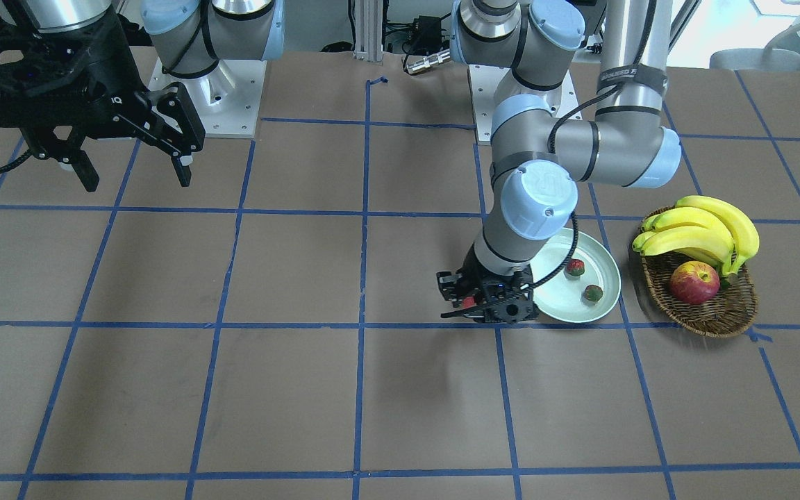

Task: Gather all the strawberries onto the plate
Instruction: 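Carry the strawberry over the plate and release it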

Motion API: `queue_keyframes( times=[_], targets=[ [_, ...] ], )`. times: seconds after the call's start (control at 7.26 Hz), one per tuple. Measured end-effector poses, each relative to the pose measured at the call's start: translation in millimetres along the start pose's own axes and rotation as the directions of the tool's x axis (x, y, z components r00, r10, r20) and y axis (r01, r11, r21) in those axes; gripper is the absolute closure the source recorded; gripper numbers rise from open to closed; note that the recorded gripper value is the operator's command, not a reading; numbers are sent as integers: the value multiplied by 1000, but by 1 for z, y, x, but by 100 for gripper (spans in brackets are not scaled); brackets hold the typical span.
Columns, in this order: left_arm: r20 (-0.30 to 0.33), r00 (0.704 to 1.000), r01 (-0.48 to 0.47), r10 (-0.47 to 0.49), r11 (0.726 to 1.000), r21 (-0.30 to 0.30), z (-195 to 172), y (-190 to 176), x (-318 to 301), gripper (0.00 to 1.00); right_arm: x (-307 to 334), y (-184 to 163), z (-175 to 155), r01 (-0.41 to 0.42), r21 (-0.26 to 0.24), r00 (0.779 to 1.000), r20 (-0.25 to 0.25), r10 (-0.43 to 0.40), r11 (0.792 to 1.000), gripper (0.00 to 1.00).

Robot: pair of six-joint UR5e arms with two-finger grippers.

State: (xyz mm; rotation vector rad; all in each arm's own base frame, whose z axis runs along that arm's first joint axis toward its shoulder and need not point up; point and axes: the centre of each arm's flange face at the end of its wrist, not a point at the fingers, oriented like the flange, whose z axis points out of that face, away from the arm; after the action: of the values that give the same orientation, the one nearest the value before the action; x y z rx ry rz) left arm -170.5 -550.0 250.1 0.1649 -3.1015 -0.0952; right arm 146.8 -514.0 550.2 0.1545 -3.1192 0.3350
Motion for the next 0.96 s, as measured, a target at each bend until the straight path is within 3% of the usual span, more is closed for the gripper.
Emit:
queue_keyframes(
  times=[0.14, 0.41, 0.55, 0.69, 0.96],
  targets=[
    [71, 997, -27, 30, 999, -37, -10, -7, -45, 100, 0, 0, 0, 0, 0, 1000, 0, 0, 1000, 0],
    [95, 994, -35, 47, 991, -128, -1, -14, -128, 100, 0, 0, 0, -1, 0, 1000, 0, 1, 1000, 0],
    [83, 995, -35, 50, 985, -167, 12, -12, -148, 79, 0, 0, 0, -1, 0, 1000, 0, 1, 1000, 0],
    [76, 996, -30, 45, 982, -189, 20, -10, -155, 1, 0, 0, 0, -1, 0, 1000, 0, 1, 1000, 0],
    [72, 996, -28, 43, 981, -192, 19, -7, -158, 0, 0, 0, 0, -1, 0, 1000, 1, 1, 1000, 0]
  ],
)
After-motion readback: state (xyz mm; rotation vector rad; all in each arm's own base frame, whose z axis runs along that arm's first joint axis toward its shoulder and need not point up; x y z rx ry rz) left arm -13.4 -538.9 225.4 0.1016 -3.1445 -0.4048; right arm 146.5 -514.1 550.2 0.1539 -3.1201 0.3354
